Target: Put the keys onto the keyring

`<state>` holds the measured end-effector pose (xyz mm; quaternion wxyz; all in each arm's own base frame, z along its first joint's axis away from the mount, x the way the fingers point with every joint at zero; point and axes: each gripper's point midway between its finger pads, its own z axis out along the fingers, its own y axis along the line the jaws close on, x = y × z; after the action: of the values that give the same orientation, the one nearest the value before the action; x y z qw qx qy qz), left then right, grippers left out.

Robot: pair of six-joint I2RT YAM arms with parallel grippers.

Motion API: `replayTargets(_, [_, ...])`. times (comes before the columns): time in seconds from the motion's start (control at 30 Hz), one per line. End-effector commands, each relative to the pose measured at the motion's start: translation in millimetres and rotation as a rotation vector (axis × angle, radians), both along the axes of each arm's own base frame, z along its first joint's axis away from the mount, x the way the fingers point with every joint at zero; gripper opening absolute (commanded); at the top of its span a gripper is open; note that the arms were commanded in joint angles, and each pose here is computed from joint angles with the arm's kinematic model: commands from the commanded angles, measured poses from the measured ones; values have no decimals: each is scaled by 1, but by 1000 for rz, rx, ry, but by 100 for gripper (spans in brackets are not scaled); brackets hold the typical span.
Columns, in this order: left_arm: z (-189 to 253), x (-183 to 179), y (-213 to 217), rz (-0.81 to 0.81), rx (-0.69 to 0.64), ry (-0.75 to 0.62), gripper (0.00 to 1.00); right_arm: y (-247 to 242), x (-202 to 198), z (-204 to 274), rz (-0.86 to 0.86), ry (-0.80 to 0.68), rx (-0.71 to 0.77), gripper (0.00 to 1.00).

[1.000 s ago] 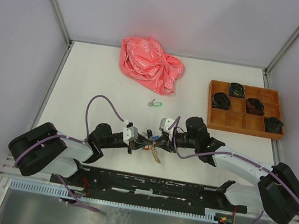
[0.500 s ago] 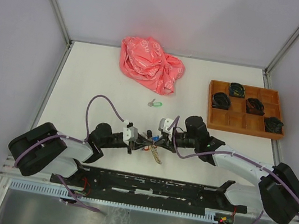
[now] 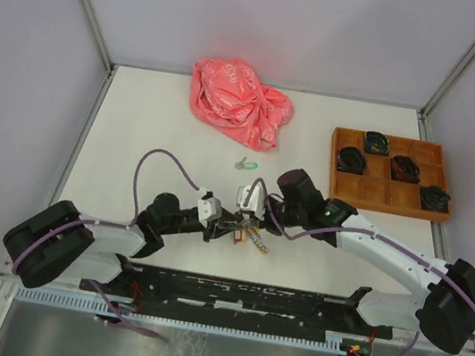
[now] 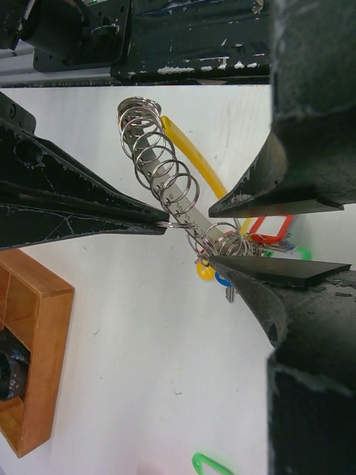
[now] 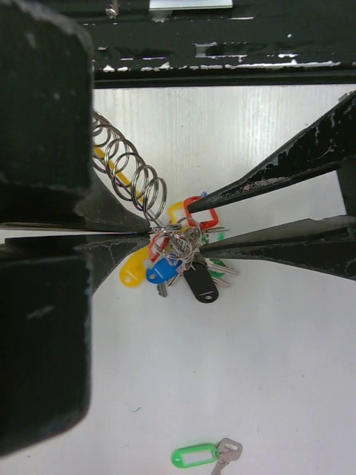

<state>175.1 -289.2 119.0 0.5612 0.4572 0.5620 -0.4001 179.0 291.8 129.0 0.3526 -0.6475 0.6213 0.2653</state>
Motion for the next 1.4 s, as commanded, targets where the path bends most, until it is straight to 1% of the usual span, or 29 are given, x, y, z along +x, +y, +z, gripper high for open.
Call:
replayTargets(0.0, [21,10,-3,23,-33,-87,34,-12,6,3,-2,-70,-151,1])
replayTargets(0.2, [25,8,-6,9,-78,-88,35,-3,7,3,-1,-67,-162,1])
replayTargets(0.4, [25,4,-14,-34,-111,-73,31,2,7,1,-10,-43,-163,1])
replayTargets(0.57, [19,4,-20,-57,-110,-45,29,6,7,3,-18,-40,-136,2])
replayTargets(0.93, [18,2,-25,-80,-112,-34,23,13,3,6,-11,-10,-88,2])
replayTargets(1.37, [21,-7,-23,-113,-111,-39,27,11,6,-3,-19,-16,-113,2])
